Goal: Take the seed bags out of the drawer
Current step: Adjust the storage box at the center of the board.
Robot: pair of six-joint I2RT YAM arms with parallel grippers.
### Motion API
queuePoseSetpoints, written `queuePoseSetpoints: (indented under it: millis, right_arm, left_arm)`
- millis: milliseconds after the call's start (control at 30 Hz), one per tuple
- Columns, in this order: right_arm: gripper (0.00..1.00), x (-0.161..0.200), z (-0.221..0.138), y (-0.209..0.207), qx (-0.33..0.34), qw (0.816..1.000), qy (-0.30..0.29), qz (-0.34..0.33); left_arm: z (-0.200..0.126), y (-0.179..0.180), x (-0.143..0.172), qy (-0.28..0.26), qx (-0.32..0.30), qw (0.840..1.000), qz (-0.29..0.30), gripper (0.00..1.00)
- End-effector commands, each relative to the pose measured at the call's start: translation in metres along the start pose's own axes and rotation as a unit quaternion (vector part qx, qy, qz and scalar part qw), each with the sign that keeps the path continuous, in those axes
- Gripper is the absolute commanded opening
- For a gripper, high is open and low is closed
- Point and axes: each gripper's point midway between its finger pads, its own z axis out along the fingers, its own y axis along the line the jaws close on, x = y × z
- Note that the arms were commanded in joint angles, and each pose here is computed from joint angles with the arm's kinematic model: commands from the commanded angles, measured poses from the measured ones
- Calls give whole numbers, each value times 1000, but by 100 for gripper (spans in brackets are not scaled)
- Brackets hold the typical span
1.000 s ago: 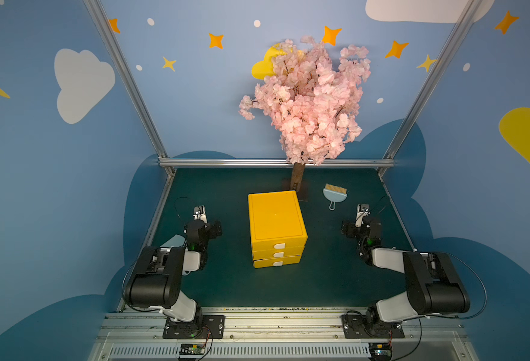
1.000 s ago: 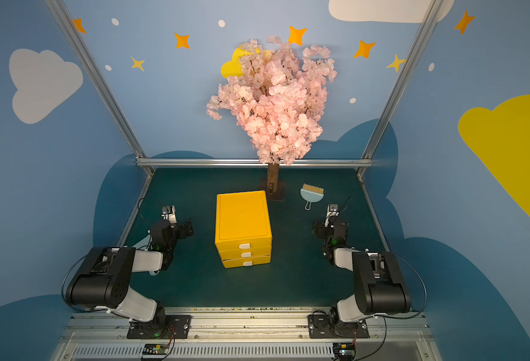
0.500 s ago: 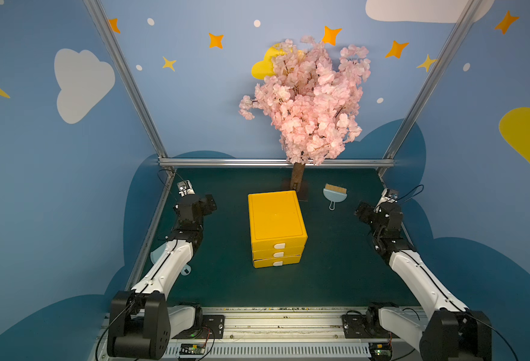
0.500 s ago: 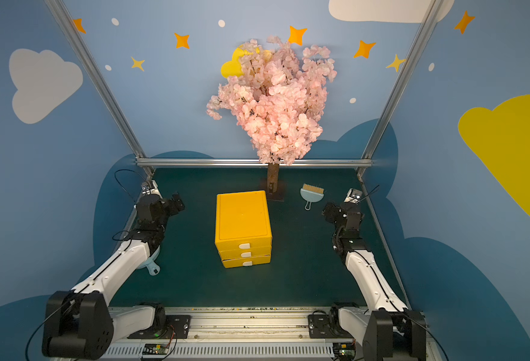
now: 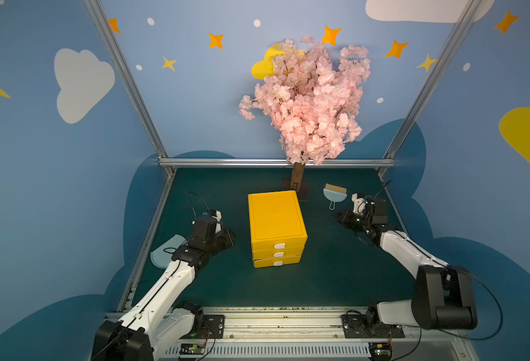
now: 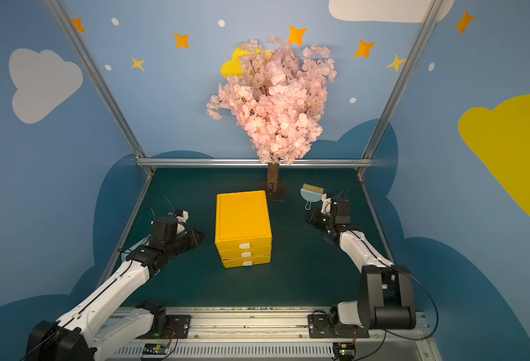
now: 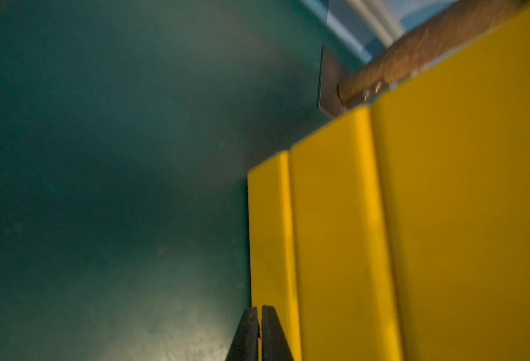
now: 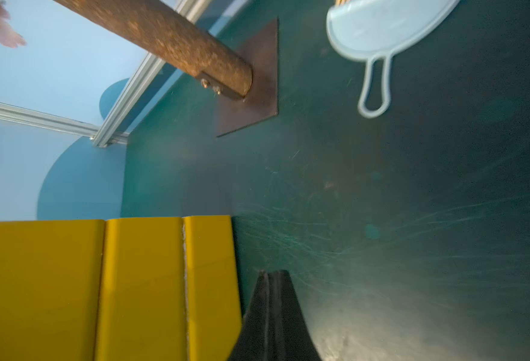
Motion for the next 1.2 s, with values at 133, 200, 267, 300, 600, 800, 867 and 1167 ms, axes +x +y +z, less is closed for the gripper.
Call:
queuePoseSetpoints:
  millis: [133, 200, 267, 300, 600, 800, 867, 1167]
  right_arm:
    - [0, 14, 71, 52, -112, 989, 87, 36]
    - [0, 18, 89, 58, -118, 987, 98, 43]
    - [0, 22, 105, 65, -129, 985, 109, 48]
    - [0, 24, 113, 69, -135, 983, 116, 50]
    - [0, 54, 174, 110, -190, 964, 180, 59]
    - [0, 83, 207, 148, -219, 952, 204, 57]
    - [0, 91, 218, 159, -221, 950, 212, 54]
    - [0, 88, 238, 178, -202, 956, 210, 38]
  left_arm:
    - [13, -17, 36, 52, 55, 997, -33, 7]
    - [14, -21, 39, 52, 68, 996, -35, 7]
    - [15, -24, 41, 55, 73, 995, -32, 7]
    - [15, -27, 42, 56, 77, 995, -32, 7]
    - [9, -35, 53, 53, 104, 992, -39, 7]
    - [-4, -33, 61, 38, 116, 991, -51, 8]
    - [-9, -31, 65, 36, 116, 991, -53, 8]
    - [-33, -16, 69, 9, 92, 994, -52, 9]
